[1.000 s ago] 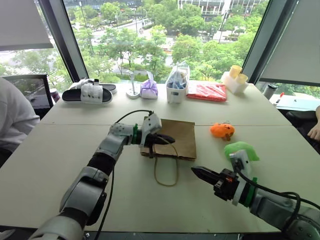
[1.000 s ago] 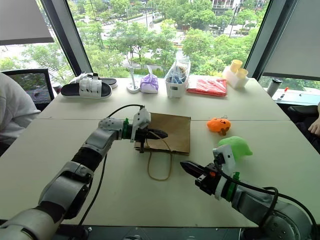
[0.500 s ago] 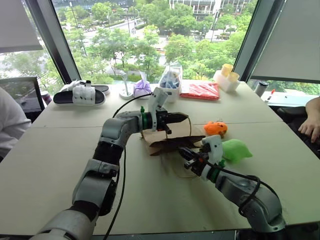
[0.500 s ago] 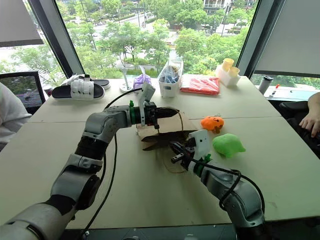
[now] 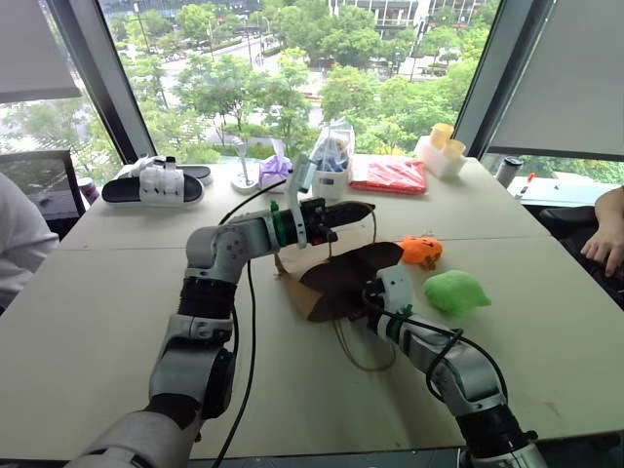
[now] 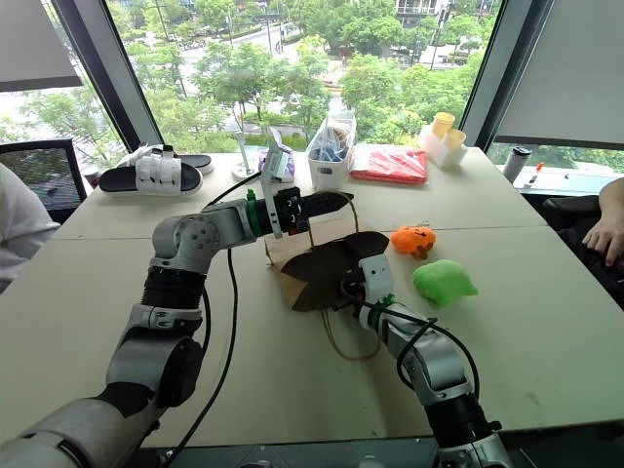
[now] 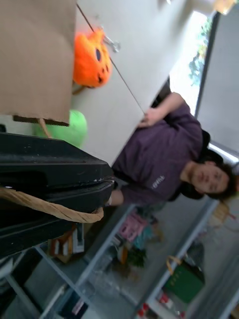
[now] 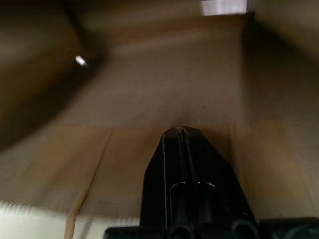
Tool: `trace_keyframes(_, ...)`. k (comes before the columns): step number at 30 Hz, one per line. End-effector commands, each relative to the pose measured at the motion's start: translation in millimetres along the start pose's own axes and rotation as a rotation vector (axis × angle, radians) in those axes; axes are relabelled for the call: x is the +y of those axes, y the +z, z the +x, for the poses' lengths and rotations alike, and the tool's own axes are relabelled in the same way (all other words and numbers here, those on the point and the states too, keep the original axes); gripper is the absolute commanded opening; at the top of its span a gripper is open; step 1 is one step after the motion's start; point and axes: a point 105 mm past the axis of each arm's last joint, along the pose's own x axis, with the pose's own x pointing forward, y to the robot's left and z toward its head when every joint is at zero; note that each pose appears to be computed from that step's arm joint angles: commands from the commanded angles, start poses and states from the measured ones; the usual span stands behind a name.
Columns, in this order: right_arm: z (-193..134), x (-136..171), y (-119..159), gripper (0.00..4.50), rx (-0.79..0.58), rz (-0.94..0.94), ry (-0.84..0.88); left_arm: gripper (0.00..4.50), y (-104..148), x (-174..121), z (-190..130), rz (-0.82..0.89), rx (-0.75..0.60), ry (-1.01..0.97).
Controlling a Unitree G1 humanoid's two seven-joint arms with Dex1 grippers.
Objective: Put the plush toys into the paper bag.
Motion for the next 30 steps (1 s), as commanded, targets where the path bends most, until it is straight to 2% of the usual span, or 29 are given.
trace_keyframes(1,-1.3,5.1,5.3,0.0,-0.018,-0.015,0.021,0.02,17.9,-20.8,-0.2,0.009,-0.061,-0.07)
trace_keyframes(9,-0.9,10.1,0.0,0.0,-0.001,-0.008,0.031,0.02,32.9,-29.9,-2.0,-0.061,-0.156,-0.098)
trace_keyframes(13,-0.4,2.7,0.2,0.0,-0.018,-0.012,-0.019,0.02,43.6,-27.5,-5.2,-0.117,-0.227,-0.095)
trace_keyframes(17,-7.1,5.2,17.7,0.0,-0.114,-0.007,0.009,0.02,31.2,-14.5,-4.6,-0.102,-0.192,-0.017)
trace_keyframes(21,-44.8,25.1,46.0,0.0,-0.266,0.019,0.174,0.02,18.0,6.0,-5.3,-0.108,-0.178,0.088)
trace_keyframes(23,-59.9,32.0,53.8,0.0,-0.296,0.036,0.232,0.02,14.6,11.7,-5.6,-0.113,-0.175,0.111)
trace_keyframes(28,-88.6,23.3,67.8,0.0,-0.372,0.184,0.212,0.02,0.6,16.5,-1.8,-0.102,-0.146,0.122)
trace_keyframes(30,-104.2,6.2,77.6,0.0,-0.454,0.3,0.166,0.02,-4.8,19.6,-1.5,-0.108,-0.142,0.133)
